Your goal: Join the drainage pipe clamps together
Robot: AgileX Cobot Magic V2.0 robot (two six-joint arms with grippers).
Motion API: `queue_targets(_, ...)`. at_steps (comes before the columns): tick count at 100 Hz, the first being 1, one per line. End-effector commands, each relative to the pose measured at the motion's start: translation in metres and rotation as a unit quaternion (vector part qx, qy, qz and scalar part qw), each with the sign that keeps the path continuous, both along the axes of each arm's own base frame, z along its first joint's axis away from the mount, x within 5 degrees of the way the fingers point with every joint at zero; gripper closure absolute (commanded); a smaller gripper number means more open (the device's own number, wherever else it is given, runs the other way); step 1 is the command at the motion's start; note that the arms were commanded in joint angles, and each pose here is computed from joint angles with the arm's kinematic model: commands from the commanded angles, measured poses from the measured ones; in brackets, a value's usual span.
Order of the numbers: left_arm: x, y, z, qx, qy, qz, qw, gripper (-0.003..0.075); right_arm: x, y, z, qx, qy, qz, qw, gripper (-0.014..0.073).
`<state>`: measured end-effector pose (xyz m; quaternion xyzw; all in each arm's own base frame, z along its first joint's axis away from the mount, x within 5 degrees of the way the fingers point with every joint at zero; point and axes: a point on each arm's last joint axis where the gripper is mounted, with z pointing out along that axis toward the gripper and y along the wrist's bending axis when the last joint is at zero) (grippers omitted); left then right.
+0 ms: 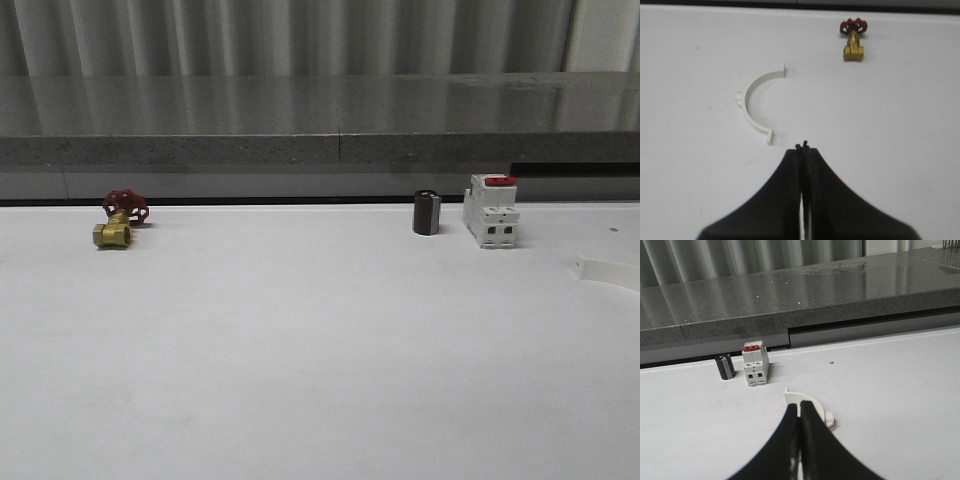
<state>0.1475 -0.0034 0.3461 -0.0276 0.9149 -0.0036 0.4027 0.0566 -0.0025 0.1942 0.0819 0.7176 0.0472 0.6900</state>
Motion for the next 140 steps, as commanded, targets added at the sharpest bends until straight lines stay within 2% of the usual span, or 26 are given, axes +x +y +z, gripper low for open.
queue_targets(1,0.014,-0.001,0.007,-0.003,-0.016,-0.002,1.0,0.0664,-0.002,0.0,0.013,-0.009,-0.054,-0.002,0.998,0.0713)
queue_targets(9,0.023,-0.003,0.0,-0.01,0.002,-0.002,1.0,0.0521,-0.002,0.0,0.013,-0.009,-0.054,-0.002,0.998,0.0713)
queue_targets(14,0.028,-0.003,-0.003,-0.012,0.012,-0.002,1.0,0.039,-0.002,0.0,0.013,-0.009,-0.054,-0.002,0.998,0.0713)
queue_targets(22,0.036,-0.004,-0.01,-0.011,0.03,-0.002,0.999,0.0226,-0.002,0.0,0.013,-0.009,-0.054,-0.002,0.998,0.0713)
queue_targets(28,0.04,-0.004,-0.014,-0.011,0.039,-0.002,0.999,0.0171,-0.002,0.0,0.013,-0.009,-0.054,-0.002,0.998,0.0713)
queue_targets(53,0.083,-0.002,-0.031,-0.004,0.06,-0.001,0.998,0.0164,-0.002,0.0,0.013,-0.009,-0.054,-0.002,0.998,0.0713)
queue_targets(66,0.116,0.015,-0.044,0.014,0.099,0.004,0.995,0.0164,-0.002,0.0,0.013,-0.009,-0.054,-0.002,0.998,0.0713)
queue_targets(83,0.155,0.039,-0.069,0.013,0.142,-0.015,0.99,0.0164,-0.002,0.0,0.013,-0.009,-0.054,-0.002,0.998,0.0713)
queue_targets(106,0.196,0.072,-0.106,0.018,0.184,0.004,0.983,0.0164,-0.002,0.0,0.013,-0.009,-0.054,-0.002,0.998,0.0713)
queue_targets(140,0.237,0.089,-0.136,0.029,0.195,-0.006,0.98,0.0164,-0.002,0.0,0.013,-0.009,-0.054,-0.002,0.998,0.0713)
